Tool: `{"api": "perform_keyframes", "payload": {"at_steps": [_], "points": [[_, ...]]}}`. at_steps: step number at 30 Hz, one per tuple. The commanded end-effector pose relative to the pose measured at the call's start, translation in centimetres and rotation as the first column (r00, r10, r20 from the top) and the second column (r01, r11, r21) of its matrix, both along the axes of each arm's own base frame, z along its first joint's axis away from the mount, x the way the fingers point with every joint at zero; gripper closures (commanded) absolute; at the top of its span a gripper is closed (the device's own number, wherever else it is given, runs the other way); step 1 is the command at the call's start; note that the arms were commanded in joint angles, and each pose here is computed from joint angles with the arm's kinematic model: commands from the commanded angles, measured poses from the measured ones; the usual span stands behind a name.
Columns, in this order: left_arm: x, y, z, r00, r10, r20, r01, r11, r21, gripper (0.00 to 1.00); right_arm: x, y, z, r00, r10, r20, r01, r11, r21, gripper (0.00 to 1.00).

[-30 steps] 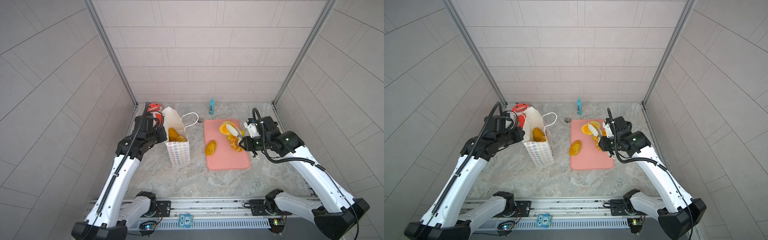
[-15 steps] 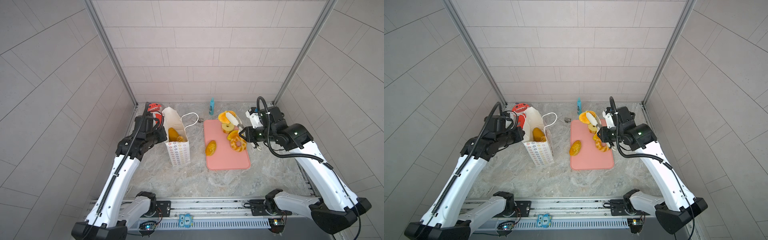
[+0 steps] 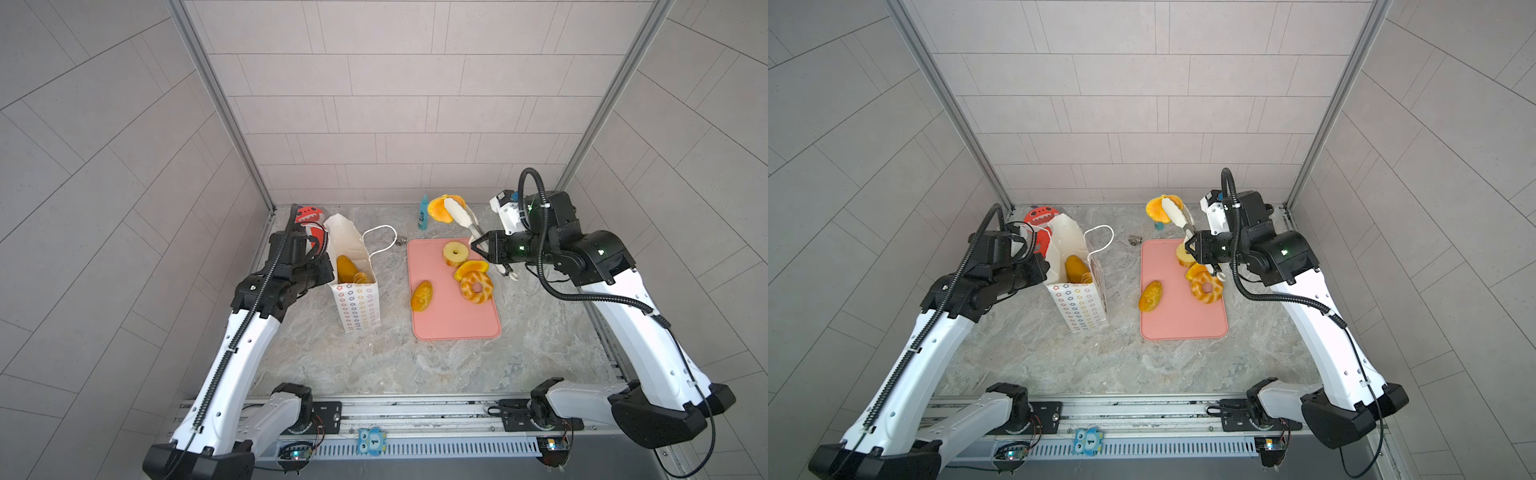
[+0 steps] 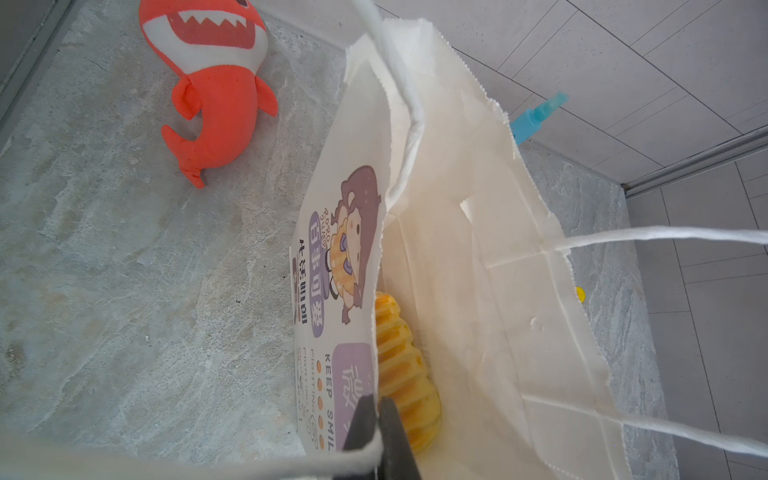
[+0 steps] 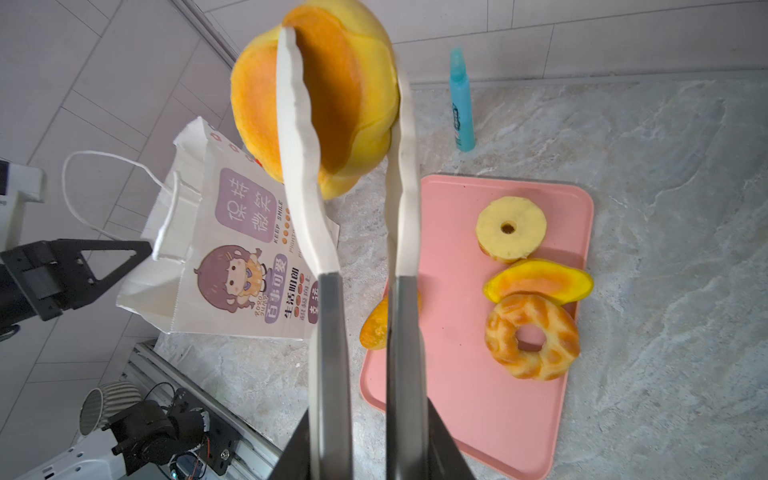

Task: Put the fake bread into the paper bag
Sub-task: 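Lift the halved bun with the tongs and swing it over the bag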

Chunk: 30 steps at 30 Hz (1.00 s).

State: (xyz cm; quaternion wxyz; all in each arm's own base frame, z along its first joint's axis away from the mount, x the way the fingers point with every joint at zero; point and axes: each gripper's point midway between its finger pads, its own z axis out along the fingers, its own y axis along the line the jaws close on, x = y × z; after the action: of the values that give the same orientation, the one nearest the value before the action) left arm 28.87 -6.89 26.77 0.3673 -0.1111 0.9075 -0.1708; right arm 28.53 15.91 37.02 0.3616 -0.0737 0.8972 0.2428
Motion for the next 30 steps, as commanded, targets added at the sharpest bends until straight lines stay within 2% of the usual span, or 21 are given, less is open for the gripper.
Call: {"api": "perform_keyframes", "payload": {"at_steps": [1,11,21,30], "points": [[-0.3,0.3,-0.3,1.0,0.01,-0.015,-0.009,1.0,0.01,0.94,0.1,1.2,3.1,0.996,0.035,0.082,-0.04,0.997,0.064,0.67],[-0.3,0.3,0.1,1.0,0.015,-0.01,-0.015,1.0,0.002,0.94,-1.2,5.4,5.1,0.978,0.155,0.139,-0.163,0.986,0.046,0.67],[-0.1,-0.1,0.5,1.0,0.015,0.005,-0.015,0.999,-0.032,0.94,-2.7,9.1,4.5,0.954,0.262,0.149,-0.245,0.962,-0.124,0.67],[-0.1,0.1,0.9,1.0,0.023,0.02,-0.023,0.999,-0.033,0.94,-3.1,11.2,3.7,0.939,0.315,0.137,-0.281,0.934,-0.221,0.68]]}}
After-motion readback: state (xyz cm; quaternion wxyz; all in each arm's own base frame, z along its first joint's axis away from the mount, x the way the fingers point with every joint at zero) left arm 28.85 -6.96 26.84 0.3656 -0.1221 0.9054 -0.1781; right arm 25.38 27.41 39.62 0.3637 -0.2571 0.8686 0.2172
